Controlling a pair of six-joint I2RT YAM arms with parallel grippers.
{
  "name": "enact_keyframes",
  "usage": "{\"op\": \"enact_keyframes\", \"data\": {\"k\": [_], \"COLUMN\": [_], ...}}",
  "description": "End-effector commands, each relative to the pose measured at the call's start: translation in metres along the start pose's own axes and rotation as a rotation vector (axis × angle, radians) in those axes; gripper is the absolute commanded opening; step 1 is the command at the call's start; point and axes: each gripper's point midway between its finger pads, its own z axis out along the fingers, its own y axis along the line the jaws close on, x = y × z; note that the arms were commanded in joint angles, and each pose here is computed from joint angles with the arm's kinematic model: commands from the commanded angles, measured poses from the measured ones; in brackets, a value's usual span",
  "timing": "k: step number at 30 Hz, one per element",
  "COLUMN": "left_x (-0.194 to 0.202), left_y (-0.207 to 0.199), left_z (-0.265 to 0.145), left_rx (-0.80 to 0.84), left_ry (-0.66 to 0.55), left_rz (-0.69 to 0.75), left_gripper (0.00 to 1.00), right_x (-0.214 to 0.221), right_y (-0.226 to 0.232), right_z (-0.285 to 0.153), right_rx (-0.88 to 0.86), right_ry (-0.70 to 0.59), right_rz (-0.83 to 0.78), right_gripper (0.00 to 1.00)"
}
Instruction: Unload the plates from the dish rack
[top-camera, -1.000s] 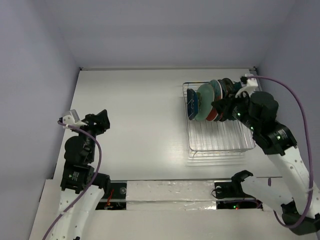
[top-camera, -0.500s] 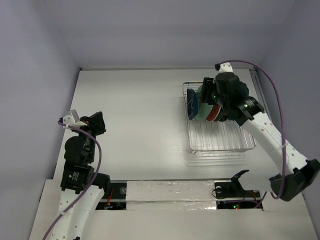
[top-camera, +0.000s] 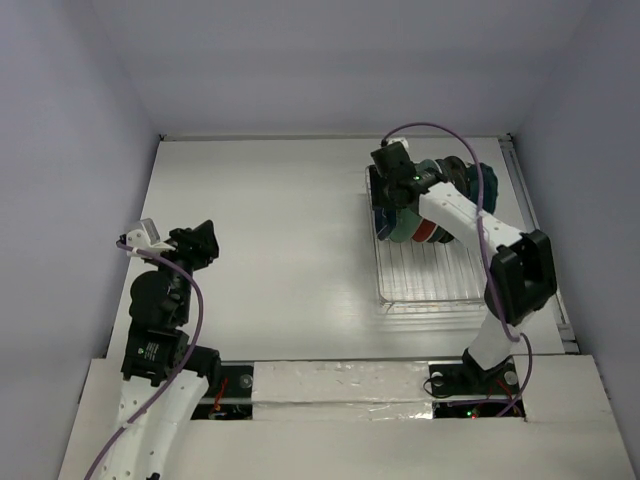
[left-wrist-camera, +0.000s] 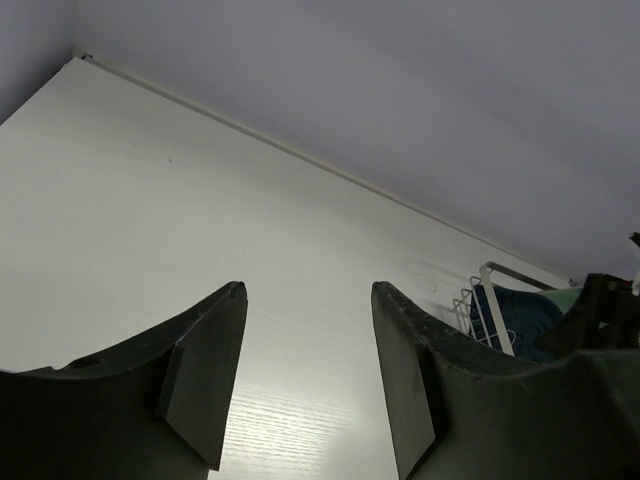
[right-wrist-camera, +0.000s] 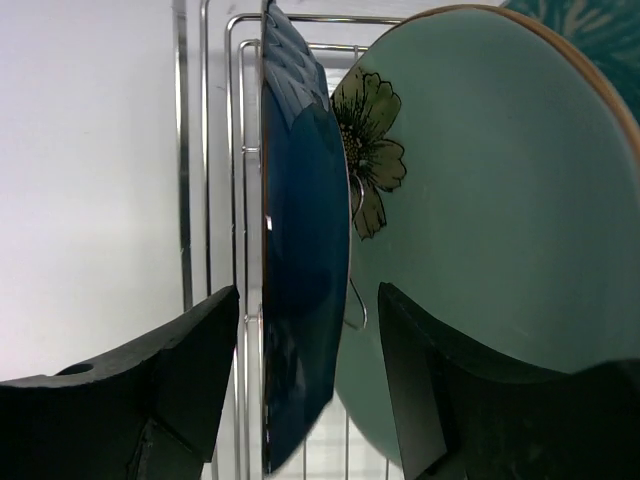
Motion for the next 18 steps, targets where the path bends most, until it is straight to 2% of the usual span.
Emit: {"op": "enact_keyframes", "data": {"k": [1, 5, 8, 9, 17, 18], "left_x": [-0.006, -0.006, -0.008, -0.008, -0.012, -0.012], "left_y": [-0.005, -0.005, -0.006, -0.006, -0.007, -0.007], "left_z": [0.0, 0.0, -0.001, -0.002, -0.004, -0.005], "left_rx": [0.025, 0.025, 0.029, 0.029, 0.036, 0.037], "left_ry": [-0.028, -0.029, -0.036, -0.036, -0.049, -0.052], "left_rz": [-0.01, -0.009, -0.012, -0.011, -0.015, -0.016], "left_gripper": [0.51, 0.51, 0.51, 0.51, 0.51, 0.51], "right_x": [-0.024, -0.021, -0.02, -0.022, -0.043, -0.045], "right_y": [0.002, 0.002, -0.002, -0.004, -0.003, -0.001], "right_z": [0.005, 0.022, 0.026, 0.026, 0.006, 0.0], "right_rx": [0.052, 0.129, 0.209, 0.222, 0.304, 0.312], "right_ry": [-0.056, -0.034, -0.037, -0.041, -0.101, -0.108], "right_rz": [-0.013, -0.041, -0.066, -0.063, -0.075, -0.083], "right_gripper": [0.62, 0.57, 0.49, 0.43, 0.16, 0.09]}}
